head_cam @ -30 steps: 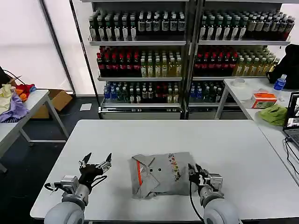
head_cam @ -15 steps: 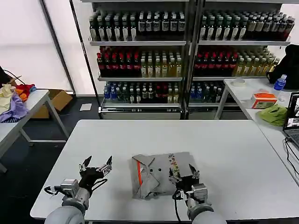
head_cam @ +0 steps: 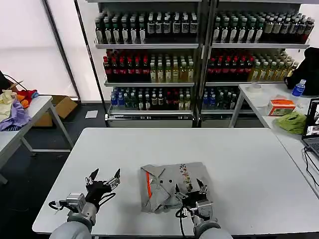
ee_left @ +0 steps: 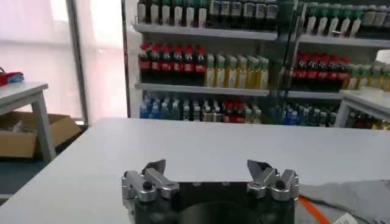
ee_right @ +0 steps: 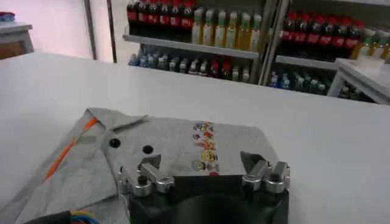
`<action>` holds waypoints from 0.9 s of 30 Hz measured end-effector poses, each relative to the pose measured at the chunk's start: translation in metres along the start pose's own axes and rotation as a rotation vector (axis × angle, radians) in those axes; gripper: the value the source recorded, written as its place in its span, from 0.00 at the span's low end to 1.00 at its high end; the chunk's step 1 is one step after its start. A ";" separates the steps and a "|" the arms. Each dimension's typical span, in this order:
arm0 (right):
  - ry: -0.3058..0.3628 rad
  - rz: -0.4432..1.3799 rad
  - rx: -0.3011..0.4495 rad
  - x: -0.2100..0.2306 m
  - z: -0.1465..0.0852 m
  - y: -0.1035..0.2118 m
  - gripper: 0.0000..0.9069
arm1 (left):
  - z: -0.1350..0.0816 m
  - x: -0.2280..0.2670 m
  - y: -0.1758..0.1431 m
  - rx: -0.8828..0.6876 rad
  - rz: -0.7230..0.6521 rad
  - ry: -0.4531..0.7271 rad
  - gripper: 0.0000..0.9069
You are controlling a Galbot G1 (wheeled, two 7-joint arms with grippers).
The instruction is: Fold and organize the clothes.
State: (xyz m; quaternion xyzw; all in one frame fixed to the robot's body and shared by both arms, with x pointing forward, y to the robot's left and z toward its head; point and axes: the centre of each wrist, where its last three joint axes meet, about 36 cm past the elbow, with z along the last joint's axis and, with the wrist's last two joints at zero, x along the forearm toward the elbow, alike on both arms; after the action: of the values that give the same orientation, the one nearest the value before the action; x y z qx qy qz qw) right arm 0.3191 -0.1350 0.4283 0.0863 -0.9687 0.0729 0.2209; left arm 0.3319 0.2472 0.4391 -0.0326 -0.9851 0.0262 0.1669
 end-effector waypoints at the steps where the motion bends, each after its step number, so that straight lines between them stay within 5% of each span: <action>1: -0.003 -0.001 0.002 0.000 0.000 0.001 1.00 | 0.000 0.000 0.000 0.000 0.000 0.000 1.00; 17: -0.023 0.001 0.023 -0.005 0.000 0.003 1.00 | 0.004 0.003 -0.001 0.005 -0.012 -0.029 1.00; 27: -0.109 0.212 -0.031 -0.006 -0.011 -0.068 1.00 | -0.003 0.002 -0.001 0.010 0.002 -0.159 1.00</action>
State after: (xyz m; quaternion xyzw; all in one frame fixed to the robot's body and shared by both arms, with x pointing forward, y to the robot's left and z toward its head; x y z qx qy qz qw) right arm 0.3423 -0.1986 0.4426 -0.0161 -0.9840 0.0763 0.1604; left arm 0.3309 0.2465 0.4428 -0.0307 -0.9950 0.0339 0.0884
